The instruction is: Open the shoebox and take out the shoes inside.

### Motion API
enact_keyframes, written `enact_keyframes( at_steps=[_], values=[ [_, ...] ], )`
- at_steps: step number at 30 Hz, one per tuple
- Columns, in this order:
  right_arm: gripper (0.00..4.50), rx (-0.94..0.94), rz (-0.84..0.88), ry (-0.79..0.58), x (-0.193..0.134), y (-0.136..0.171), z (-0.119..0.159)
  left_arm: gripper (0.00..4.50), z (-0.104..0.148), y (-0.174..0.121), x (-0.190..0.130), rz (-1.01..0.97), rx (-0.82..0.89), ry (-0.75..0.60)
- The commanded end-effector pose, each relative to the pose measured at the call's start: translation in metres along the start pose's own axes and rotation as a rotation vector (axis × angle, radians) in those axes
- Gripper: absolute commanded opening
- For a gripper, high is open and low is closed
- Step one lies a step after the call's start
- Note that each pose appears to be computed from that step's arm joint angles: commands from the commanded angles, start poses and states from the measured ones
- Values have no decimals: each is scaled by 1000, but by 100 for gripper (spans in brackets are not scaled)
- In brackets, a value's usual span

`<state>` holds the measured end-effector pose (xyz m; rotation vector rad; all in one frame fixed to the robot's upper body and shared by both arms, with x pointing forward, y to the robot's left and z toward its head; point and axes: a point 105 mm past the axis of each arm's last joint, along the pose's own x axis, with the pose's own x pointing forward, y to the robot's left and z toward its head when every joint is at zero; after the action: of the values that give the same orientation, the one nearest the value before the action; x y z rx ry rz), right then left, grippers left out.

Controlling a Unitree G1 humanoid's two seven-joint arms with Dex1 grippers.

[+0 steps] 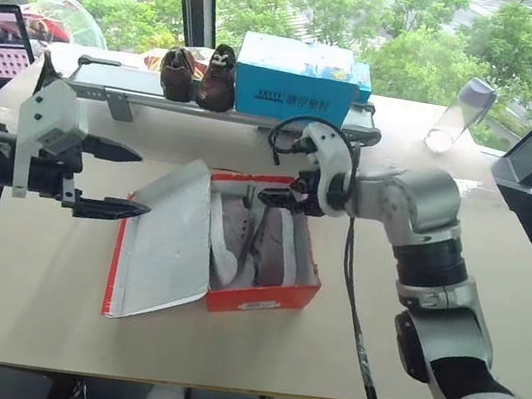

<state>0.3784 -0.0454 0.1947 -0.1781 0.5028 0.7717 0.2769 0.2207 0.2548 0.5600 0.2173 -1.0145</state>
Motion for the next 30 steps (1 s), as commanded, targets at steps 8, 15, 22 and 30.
enact_keyframes(
  at_steps=[8, 15, 22, 30],
  values=[
    [449, 65, -27, 93, 12, 2, -43, 450, 9, 2, -2, 13, 51, -10],
    [310, 99, -51, 38, 13, -6, -28, 450, 8, 1, -3, 19, 47, -6],
    [146, 79, -54, 8, 10, -4, -16, 450, 8, 1, -2, 23, 46, -8],
    [146, 150, -49, -109, -15, -6, 26, 450, 7, 3, 0, 21, 49, -15]
  ],
)
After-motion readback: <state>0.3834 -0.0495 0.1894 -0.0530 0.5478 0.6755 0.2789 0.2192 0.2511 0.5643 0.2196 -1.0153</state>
